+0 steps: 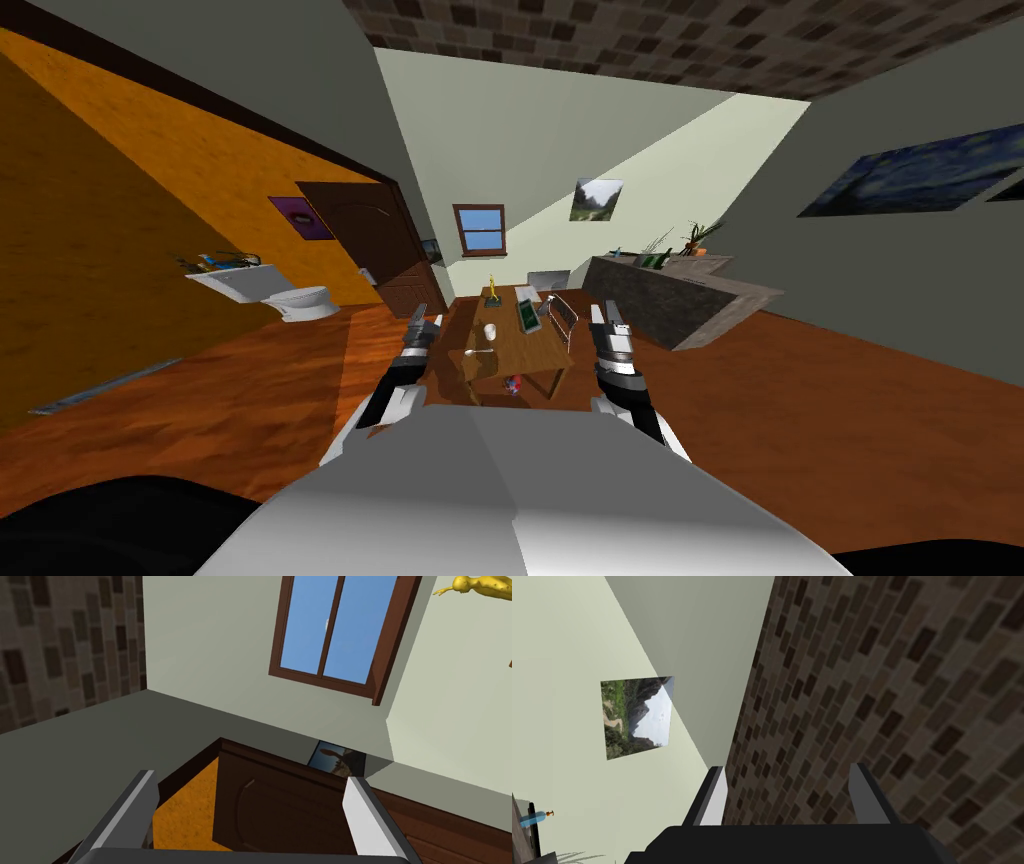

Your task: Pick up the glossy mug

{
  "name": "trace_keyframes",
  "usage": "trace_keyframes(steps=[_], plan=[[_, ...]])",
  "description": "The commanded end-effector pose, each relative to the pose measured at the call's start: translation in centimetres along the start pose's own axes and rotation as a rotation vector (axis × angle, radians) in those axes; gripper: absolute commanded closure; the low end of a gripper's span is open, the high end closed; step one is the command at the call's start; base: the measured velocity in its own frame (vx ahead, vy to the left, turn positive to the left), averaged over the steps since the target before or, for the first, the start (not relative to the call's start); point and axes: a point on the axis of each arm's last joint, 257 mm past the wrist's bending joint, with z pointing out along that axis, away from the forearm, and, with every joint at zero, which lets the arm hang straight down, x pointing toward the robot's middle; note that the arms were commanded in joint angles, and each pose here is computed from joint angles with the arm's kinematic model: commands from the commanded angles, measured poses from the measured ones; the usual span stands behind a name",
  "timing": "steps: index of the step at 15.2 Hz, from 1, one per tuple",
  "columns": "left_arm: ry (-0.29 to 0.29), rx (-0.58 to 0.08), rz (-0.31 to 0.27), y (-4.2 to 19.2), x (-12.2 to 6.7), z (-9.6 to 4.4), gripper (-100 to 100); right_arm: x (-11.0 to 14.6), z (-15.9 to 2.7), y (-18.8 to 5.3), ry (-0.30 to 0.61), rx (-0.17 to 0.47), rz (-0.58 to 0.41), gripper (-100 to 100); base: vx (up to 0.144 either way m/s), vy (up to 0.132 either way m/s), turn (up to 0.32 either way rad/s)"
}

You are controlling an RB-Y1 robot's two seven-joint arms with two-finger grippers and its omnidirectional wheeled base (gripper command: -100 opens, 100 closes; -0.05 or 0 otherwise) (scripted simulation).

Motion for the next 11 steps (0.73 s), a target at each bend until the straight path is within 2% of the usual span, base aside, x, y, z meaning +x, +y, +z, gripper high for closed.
trace_keyframes(steps=[1, 2, 3, 5, 6, 8, 9, 11], plan=[[-0.02, -0.068, 0.013, 2.1, -2.4, 0.3, -100, 0.0, 0.0, 0.0, 0.0, 0.0, 0.0, 0, -0.03, -0.005, -0.354], [-0.024, -0.083, 0.013, 2.6, -2.5, 0.3, -100, 0.0, 0.0, 0.0, 0.0, 0.0, 0.0, 0, -0.029, 0.0, -0.289], [-0.041, -0.12, 0.023, 3.6, -4.3, 0.4, -100, 0.0, 0.0, 0.0, 0.0, 0.0, 0.0, 0, -0.026, -0.007, -0.377], [-0.046, -0.141, 0.022, 4.2, -4.4, 0.3, -100, 0.0, 0.0, 0.0, 0.0, 0.0, 0.0, 0, -0.018, 0.001, -0.176], [-0.069, -0.181, 0.03, 5.2, -6.4, 0.3, -100, 0.0, 0.0, 0.0, 0.0, 0.0, 0.0, 0, -0.014, -0.006, -0.277], [-0.074, -0.201, 0.03, 5.7, -6.5, 0.2, -100, 0.0, 0.0, 0.0, 0.0, 0.0, 0.0, 0, -0.014, 0.001, -0.231], [-0.102, -0.243, 0.037, 6.8, -8.7, 0.2, -100, 0.0, 0.0, 0.0, 0.0, 0.0, 0.0, 0, -0.014, -0.002, -0.294], [-0.107, -0.261, 0.036, 7.2, -8.9, 0.0, -100, 0.0, 0.0, 0.0, 0.0, 0.0, 0.0, 0, -0.015, 0.004, -0.193]])
